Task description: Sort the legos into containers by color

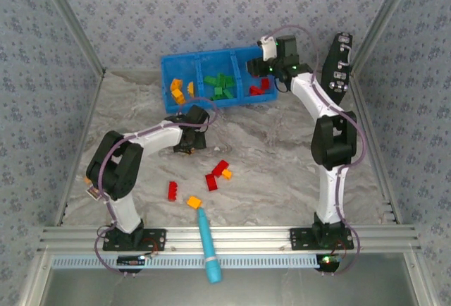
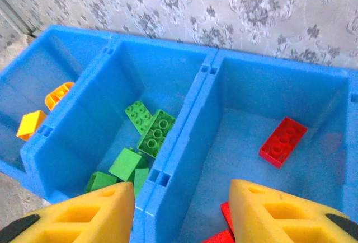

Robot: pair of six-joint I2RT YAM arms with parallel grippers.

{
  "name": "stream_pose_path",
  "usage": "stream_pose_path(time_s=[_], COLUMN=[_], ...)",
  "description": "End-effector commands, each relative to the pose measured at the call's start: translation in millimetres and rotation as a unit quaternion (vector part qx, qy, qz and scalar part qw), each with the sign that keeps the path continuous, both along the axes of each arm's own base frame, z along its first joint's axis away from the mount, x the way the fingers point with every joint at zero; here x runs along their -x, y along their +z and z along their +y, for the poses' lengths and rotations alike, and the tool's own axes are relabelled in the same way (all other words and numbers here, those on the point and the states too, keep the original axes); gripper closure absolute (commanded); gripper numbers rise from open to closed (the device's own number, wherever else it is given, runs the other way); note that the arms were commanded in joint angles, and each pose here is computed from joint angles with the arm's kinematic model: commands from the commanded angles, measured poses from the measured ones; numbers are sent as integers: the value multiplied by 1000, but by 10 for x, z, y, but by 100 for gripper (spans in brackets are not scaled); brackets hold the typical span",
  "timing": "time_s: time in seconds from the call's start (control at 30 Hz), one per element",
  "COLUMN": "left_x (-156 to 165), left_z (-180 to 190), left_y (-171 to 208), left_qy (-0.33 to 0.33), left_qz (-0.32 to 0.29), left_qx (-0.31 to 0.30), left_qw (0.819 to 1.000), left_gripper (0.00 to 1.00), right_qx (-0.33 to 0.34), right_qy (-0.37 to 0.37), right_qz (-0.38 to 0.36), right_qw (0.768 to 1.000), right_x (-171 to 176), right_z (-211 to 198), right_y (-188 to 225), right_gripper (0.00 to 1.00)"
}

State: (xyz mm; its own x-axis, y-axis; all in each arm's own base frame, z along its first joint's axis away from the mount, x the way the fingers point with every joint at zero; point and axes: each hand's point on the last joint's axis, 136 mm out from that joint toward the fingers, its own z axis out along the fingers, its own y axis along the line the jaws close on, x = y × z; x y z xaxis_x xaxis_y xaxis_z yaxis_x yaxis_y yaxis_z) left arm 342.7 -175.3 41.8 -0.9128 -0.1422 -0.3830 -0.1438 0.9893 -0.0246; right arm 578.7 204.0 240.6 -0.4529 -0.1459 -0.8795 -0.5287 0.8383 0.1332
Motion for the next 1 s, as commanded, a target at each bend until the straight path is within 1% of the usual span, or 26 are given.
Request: stream_pose_path(time_s=[0.0, 0.17, 0.27, 0.47, 0.5, 0.53, 0.73, 0.87, 0.97], left_x=[39, 30, 47, 141, 147, 144, 98, 67, -70], left_z=[58, 58, 70, 105, 104, 94, 53, 43, 19], left_y=[-29, -78, -114, -233, -246, -250, -235, -206, -18], left_qy=[-2, -1, -1, 6, 7, 7, 6, 3, -9], left_qz=[6, 7, 14, 34, 34, 33, 30, 24, -5], left_qx=[-22, -24, -29, -31, -30, -28, -21, -22, -25], left_qw=[1000, 1000, 999, 999, 999, 999, 999, 999, 1000], left_gripper=[30, 39, 41, 42, 43, 46, 60, 63, 65], right_qx=[-12, -11, -7, 2, 4, 4, 11, 20, 32], right_qy=[10, 12, 13, 9, 8, 8, 4, 0, -6], right_qz=[3, 4, 5, 8, 9, 9, 10, 13, 19], right_qw=[1000, 1000, 1000, 1000, 1000, 1000, 1000, 1000, 999], right_x=[102, 151, 186, 228, 232, 234, 243, 270, 353], right_z=[61, 78, 72, 35, 32, 29, 7, -25, -92], right_y=[63, 105, 112, 86, 78, 78, 74, 58, 39], right_gripper=[51, 51, 51, 51, 51, 51, 50, 50, 50])
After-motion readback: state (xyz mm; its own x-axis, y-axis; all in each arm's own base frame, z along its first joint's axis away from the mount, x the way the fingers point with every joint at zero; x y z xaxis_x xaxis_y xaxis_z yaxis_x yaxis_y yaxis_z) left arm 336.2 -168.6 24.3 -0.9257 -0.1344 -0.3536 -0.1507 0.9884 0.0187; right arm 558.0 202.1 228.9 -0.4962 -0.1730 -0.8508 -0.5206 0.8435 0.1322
